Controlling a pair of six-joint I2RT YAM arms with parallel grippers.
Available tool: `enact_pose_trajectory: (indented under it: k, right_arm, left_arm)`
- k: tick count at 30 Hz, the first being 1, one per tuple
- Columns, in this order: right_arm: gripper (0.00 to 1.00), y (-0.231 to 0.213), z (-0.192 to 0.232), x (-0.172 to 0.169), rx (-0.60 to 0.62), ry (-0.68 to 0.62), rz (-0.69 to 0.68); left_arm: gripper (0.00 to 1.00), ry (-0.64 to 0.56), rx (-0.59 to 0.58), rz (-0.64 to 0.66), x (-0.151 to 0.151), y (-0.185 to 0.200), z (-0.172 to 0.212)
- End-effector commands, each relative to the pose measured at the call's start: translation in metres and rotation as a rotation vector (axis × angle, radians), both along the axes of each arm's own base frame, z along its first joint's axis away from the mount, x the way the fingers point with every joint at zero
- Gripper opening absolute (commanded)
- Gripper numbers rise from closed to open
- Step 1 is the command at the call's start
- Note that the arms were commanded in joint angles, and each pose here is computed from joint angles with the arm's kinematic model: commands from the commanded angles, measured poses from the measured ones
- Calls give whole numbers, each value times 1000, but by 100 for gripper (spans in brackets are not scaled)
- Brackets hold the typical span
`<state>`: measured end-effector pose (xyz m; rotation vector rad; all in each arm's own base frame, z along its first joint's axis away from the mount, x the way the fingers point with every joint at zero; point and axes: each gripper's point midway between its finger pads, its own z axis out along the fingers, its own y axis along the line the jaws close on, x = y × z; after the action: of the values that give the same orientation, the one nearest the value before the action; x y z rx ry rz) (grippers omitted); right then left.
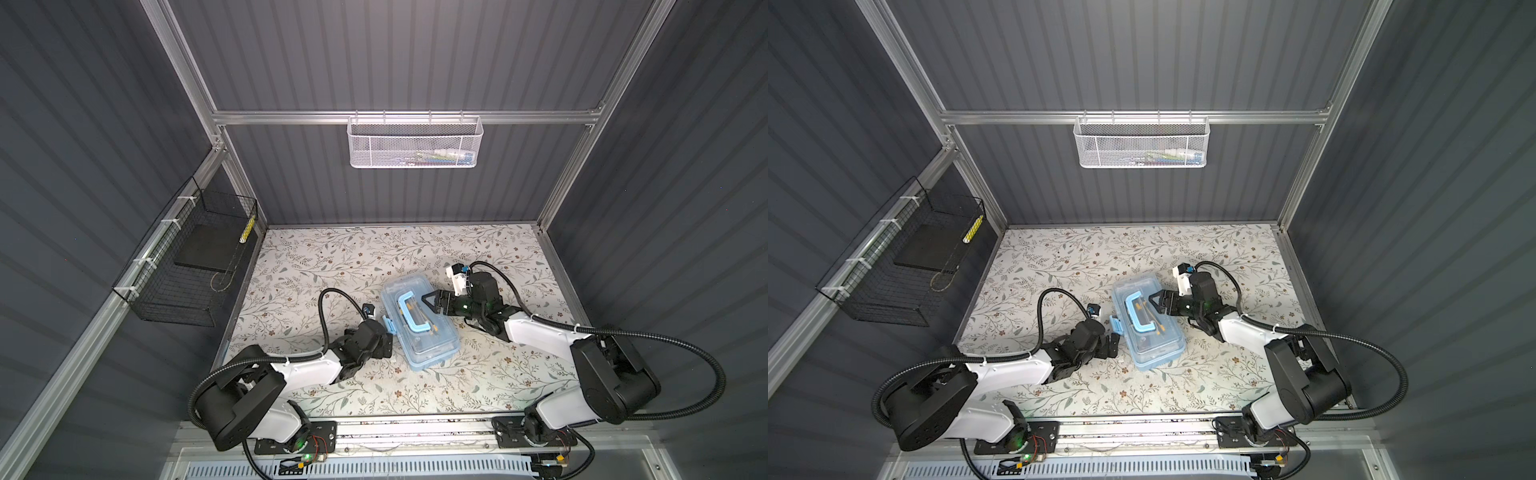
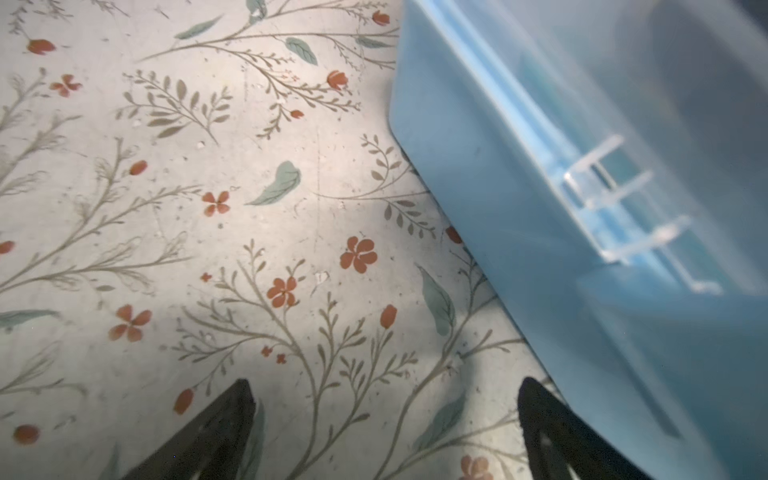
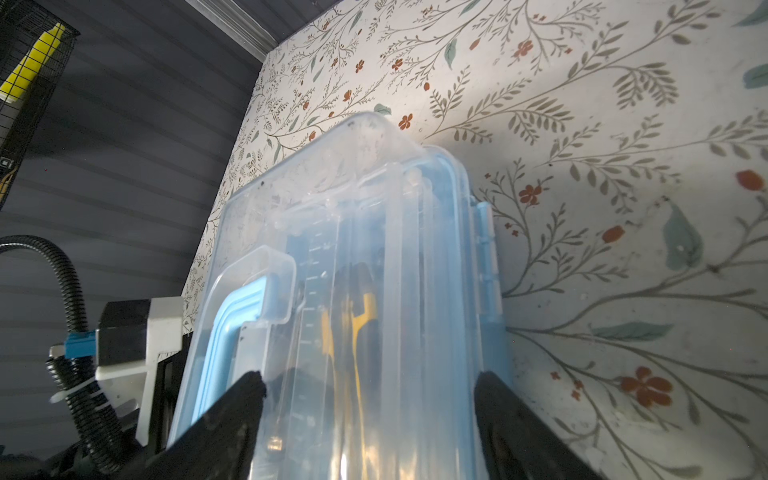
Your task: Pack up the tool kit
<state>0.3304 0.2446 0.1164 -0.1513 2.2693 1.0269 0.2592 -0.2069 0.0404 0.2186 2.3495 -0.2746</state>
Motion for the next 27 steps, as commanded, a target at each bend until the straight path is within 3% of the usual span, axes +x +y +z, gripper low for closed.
enact_pose_trajectory:
  k: [1,5,12,27]
  right_arm:
    - [80,1,-40,-30,-57,148,58]
    - [80,1,-40,-30,-56,147,59]
    - [80,2,-39,-31,-57,146,62]
    - [80,4,-39,-28,-55,146,70]
  left_arm:
    - [99,-31,11,55,4,12,11]
    - [99,-66,-43,66,8,10,21]
    - [96,-90,-189,-21,12,-22,42]
    - [55,-80,-503,-69,2,-52,69]
